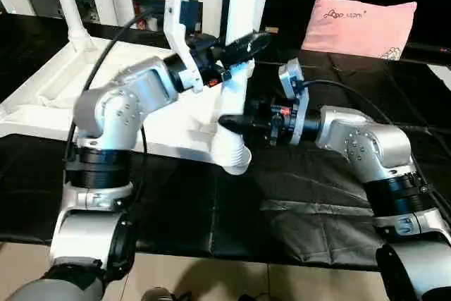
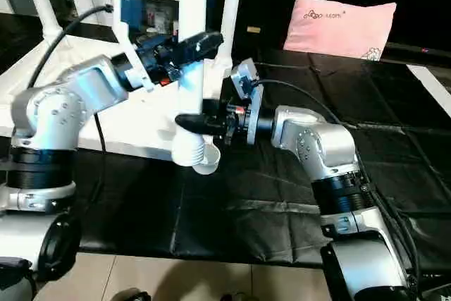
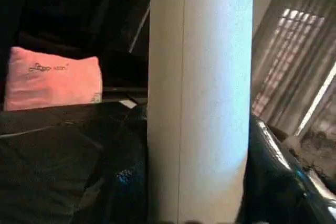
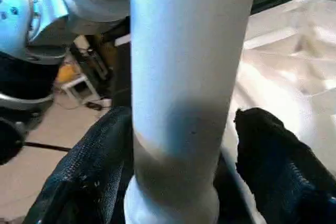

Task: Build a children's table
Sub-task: Pick table leg

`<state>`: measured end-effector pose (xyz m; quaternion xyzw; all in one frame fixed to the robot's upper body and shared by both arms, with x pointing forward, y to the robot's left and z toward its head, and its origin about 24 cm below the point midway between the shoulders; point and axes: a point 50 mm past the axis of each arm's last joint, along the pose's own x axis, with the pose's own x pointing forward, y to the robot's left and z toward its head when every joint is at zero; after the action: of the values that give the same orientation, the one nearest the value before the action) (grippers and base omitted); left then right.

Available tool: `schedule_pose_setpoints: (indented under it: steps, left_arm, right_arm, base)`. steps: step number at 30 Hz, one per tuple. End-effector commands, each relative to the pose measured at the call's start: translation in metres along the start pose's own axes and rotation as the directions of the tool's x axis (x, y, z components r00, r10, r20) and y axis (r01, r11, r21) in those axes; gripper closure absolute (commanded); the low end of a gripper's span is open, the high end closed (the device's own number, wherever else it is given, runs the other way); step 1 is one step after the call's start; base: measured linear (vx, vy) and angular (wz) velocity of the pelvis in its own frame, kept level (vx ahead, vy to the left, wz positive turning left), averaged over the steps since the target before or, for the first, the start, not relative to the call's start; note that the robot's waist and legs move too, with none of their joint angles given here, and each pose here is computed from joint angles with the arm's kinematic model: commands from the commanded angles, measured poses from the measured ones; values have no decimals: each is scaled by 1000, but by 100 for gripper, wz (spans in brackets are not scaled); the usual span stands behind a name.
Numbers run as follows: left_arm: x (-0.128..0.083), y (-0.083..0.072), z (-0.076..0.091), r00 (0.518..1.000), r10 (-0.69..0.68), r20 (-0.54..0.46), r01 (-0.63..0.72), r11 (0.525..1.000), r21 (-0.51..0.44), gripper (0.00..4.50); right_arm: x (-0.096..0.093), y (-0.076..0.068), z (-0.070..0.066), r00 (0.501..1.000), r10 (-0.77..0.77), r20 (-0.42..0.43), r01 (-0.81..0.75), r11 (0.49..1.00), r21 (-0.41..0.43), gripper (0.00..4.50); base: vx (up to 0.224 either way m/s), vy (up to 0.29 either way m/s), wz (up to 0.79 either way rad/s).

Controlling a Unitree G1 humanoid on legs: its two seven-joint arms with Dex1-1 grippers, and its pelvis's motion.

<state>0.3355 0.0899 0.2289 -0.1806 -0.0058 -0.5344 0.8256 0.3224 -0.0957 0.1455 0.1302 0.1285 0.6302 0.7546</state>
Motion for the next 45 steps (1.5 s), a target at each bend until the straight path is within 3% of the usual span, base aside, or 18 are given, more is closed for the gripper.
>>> schedule_pose_setpoints:
  steps: [1, 8, 19, 24, 38, 40, 45]
  left_arm:
    - [6, -15, 6, 995, -97, 2, 97, 995, 20, 269]
    - [6, -19, 7, 991, -135, -9, 135, 991, 25, 269]
    - [9, -24, 7, 984, -179, -9, 179, 984, 5, 269]
    - [10, -24, 8, 983, -185, 7, 185, 983, -3, 269]
    - [11, -25, 16, 978, -195, 75, 197, 980, -8, 269]
    - [10, -25, 16, 978, -198, 71, 199, 980, -6, 269]
    - [10, -26, 13, 977, -206, 56, 207, 978, -6, 269]
  right_arm:
    - [2, 1, 5, 1000, 27, -3, -27, 1000, 8, 113]
    - [2, 2, 2, 997, 75, -14, -75, 997, 35, 130]
    - [2, 2, -2, 993, 111, -38, -109, 993, 34, 233]
    - [2, 3, -2, 990, 135, -32, -134, 990, 35, 251]
    - [-1, 5, -6, 982, 187, -20, -186, 981, 50, 255]
    - [-1, 3, -6, 985, 172, -20, -171, 984, 48, 200]
    - [0, -2, -3, 991, 131, 12, -131, 989, 65, 151]
  base:
    - [0, 0, 0]
    - [0, 0, 0]
    - [0, 0, 0]
    - [0, 0, 0]
    - [0, 0, 0]
    - [0, 0, 0]
    - [0, 0, 0]
